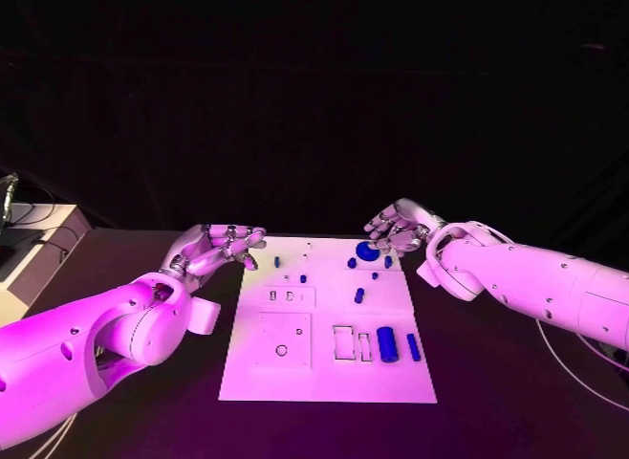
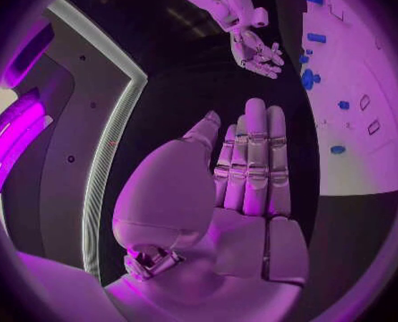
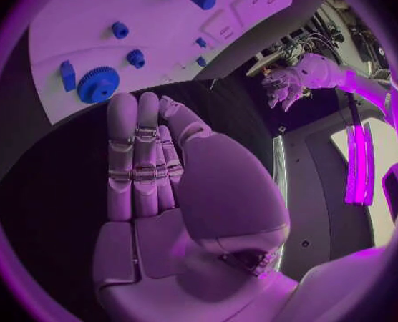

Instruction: Assemble the parts on the task board

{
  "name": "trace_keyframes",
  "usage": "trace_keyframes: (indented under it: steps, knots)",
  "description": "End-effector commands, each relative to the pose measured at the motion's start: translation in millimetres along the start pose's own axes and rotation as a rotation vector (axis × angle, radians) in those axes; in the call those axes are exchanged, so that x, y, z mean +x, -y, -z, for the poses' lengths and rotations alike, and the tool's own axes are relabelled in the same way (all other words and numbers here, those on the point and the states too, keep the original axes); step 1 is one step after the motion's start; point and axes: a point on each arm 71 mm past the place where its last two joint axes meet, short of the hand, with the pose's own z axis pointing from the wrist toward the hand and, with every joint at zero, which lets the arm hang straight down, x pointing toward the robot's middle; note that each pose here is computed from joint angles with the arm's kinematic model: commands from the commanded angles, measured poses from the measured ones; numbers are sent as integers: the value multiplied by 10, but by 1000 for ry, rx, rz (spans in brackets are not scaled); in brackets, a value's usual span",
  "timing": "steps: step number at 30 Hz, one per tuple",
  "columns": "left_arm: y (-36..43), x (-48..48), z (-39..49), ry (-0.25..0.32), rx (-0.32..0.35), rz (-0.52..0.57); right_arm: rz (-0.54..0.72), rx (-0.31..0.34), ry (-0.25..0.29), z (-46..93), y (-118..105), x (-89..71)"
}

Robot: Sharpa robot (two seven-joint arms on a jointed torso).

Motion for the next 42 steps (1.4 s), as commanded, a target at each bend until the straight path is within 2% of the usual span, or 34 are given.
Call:
trace_keyframes:
  steps: [1,7,14,26,35,42]
  knots:
    - [-2,28,-5,-32,-7,7,60,-46,3,-5,-40,-9]
    - [-12,31,-7,-40,-18,10,166,-72,-16,-12,-114,3]
    - [-20,36,-13,-44,-25,12,289,-98,-71,-15,-211,69]
    - [-42,48,-26,-53,-35,16,455,-101,-68,3,-286,124]
    - [-44,49,-21,-53,-38,15,510,-104,-91,20,-314,177]
    - [-33,59,-9,-57,-37,15,545,-93,-78,12,-294,190]
